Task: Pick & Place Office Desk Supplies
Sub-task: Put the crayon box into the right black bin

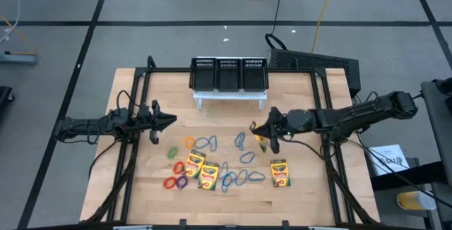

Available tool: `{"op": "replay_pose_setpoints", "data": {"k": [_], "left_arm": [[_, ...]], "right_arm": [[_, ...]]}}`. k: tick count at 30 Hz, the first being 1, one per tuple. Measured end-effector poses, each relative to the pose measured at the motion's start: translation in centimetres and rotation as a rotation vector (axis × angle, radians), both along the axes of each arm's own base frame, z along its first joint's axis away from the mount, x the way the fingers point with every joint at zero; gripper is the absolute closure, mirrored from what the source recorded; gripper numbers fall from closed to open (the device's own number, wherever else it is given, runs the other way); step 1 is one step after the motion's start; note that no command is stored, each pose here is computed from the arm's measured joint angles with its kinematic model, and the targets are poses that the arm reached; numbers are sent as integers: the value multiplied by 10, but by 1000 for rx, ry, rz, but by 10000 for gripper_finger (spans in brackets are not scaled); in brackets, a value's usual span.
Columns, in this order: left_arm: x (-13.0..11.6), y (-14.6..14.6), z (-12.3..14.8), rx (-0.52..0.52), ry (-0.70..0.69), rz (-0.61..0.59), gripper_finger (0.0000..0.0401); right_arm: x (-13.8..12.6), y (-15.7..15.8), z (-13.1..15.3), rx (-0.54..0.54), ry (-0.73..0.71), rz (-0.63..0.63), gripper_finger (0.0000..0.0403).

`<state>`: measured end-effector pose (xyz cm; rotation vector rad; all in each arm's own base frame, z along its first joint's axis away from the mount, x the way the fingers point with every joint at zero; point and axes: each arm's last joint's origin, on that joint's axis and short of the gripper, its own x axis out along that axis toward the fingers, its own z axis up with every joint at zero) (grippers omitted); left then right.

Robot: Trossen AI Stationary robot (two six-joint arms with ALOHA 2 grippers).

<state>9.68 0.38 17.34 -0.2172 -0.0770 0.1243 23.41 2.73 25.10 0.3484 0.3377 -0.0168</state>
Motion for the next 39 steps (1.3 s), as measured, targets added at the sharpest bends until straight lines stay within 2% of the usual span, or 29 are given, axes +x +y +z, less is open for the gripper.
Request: {"op": "replay_pose_setpoints", "data": {"k": [11, 21, 25, 28, 33, 39], "left_arm": [[0, 0, 0, 0, 0, 0, 345], [0, 0, 0, 0, 0, 0, 345], [0, 0, 0, 0, 0, 0, 345], [0, 0, 0, 0, 0, 0, 345], [0, 0, 0, 0, 0, 0, 345], [0, 0, 0, 0, 0, 0, 345]], "right_arm": [[6, -5, 25, -64, -261, -9, 403], [7, -45, 36, -65, -351, -123, 403], [11, -62, 55, -79, -398, -128, 403], [16, -75, 73, -113, -383, -120, 403], [31, -101, 102, -185, -287, -183, 403], [45, -142, 122, -177, -208, -299, 403]]}}
